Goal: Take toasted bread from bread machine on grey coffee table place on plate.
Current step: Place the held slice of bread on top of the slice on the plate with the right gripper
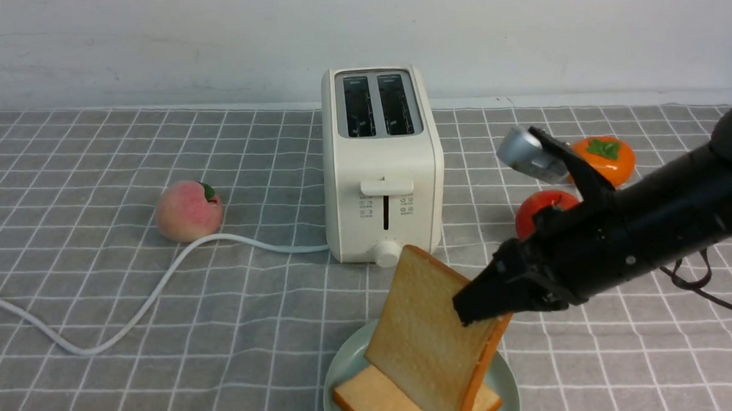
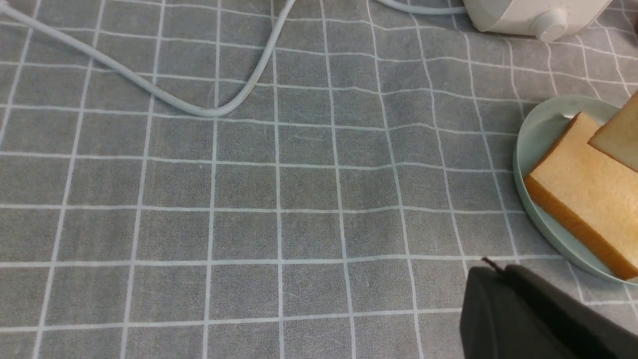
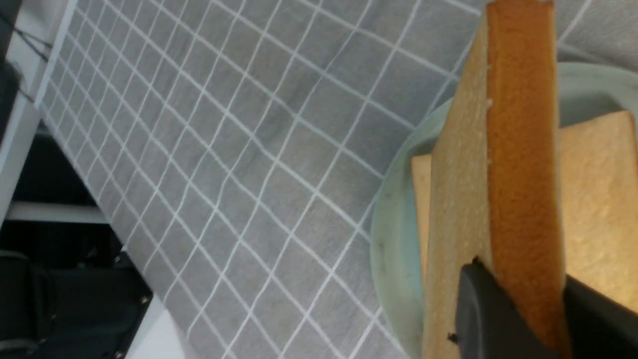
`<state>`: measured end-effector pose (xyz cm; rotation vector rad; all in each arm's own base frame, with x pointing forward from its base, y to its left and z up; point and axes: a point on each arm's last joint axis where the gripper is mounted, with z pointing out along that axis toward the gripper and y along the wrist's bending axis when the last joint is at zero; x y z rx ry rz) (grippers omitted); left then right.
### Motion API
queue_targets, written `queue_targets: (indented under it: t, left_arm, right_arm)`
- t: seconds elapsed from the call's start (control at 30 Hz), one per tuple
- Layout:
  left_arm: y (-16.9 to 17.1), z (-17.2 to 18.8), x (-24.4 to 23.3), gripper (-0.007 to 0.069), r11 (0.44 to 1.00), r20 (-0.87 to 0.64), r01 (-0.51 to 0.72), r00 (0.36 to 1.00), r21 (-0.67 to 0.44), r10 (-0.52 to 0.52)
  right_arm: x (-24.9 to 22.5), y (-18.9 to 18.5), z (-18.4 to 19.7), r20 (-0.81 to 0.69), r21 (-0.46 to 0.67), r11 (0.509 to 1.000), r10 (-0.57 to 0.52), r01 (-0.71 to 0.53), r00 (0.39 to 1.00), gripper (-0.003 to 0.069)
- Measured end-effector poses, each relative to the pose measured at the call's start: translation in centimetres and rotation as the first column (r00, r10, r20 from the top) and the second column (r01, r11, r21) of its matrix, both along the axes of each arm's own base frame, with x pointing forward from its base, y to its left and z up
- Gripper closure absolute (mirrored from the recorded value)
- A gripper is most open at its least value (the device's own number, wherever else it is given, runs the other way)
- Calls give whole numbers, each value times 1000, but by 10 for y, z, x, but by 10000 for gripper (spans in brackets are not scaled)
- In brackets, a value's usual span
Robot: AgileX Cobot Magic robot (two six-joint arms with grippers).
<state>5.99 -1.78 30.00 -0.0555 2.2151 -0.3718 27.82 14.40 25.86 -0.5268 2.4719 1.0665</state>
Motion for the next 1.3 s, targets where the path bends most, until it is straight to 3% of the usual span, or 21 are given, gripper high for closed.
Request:
queue_targets:
  t: [0.23, 0.37, 0.5, 0.67, 0.87, 1.07, 1.3]
  left_arm:
    - [0, 0, 0, 639, 1000, 0, 0, 1000, 0, 0]
    - [0, 0, 0, 639, 1000, -2, 1, 1000, -4, -1]
    - [-1, 0, 0, 639, 1000, -4, 3, 1000, -9, -3]
    - [-2, 0, -1, 639, 1000, -9, 6, 1000, -21, -6]
    - [-2, 0, -1, 639, 1000, -10, 7, 1000, -24, -7]
    - [-2, 0, -1, 639, 1000, -11, 7, 1000, -25, -7]
    - [-2, 0, -1, 639, 1000, -12, 8, 1000, -27, -8]
  right_arm:
    - [0, -1, -6, -11, 20, 998, -51, 51, 999, 557]
    - [-4, 5, 0, -77, 125, 991, -39, 49, 996, 525]
    - [-6, 8, 0, -94, 142, 989, -17, 30, 995, 496]
    - [-3, 18, -18, -139, 112, 994, 9, 7, 990, 430]
    - [8, 20, -42, -174, 65, 997, -37, 49, 984, 372]
    - [13, 17, -48, -147, 24, 996, -77, 82, 986, 368]
    - [27, 10, -48, 3, -89, 988, -129, 129, 992, 368]
